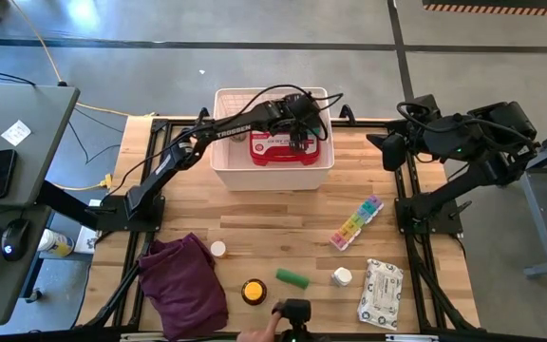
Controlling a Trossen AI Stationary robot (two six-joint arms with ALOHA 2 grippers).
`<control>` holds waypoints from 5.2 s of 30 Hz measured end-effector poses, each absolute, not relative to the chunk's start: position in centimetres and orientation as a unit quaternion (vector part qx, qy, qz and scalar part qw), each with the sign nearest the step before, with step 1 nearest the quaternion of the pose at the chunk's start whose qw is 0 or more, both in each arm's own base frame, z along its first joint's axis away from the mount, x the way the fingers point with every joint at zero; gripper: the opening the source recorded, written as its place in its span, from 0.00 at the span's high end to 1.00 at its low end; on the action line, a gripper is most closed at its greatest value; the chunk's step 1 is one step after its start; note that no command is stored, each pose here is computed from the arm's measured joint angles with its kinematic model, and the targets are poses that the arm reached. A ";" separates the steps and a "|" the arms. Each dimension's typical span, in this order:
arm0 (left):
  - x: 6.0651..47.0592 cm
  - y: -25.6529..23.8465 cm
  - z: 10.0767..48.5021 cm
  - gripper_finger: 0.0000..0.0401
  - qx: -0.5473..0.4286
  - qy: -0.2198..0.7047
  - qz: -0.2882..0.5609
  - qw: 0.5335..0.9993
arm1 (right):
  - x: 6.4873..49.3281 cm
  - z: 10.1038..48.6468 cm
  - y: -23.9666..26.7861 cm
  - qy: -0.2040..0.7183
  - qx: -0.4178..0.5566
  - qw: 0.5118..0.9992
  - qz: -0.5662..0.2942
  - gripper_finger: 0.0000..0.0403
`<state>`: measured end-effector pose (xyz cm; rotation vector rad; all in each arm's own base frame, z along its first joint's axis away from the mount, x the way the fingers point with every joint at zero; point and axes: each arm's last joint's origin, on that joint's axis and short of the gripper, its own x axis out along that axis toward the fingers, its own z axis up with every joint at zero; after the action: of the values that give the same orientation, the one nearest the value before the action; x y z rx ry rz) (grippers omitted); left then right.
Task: Pick & place medical supplies in basket/bin
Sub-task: Put the blue bandage into the white bin, then put the medicine organizer into the white bin
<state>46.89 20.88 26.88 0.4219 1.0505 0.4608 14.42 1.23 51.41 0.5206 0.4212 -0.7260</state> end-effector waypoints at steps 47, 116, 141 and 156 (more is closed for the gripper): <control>47.6 21.8 25.0 0.84 0.093 0.469 0.136 0.868 | 14.4 51.4 1.3 0.211 0.240 0.884 -0.342 0.24; 40.4 14.0 40.7 0.80 0.000 0.357 0.183 0.916 | 18.5 38.0 0.9 0.559 0.143 0.801 -0.161 0.24; 34.0 1.4 47.0 0.80 -0.051 0.323 0.231 0.916 | 19.9 22.0 2.0 0.625 -0.089 0.764 0.136 0.24; 32.6 -3.8 48.3 0.80 -0.045 0.264 0.264 0.926 | 19.3 18.6 2.3 0.613 -0.214 0.748 0.139 0.24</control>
<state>32.61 -3.77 48.30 -0.0919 0.5424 0.5420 19.32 2.30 18.56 -0.4672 1.3413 0.3045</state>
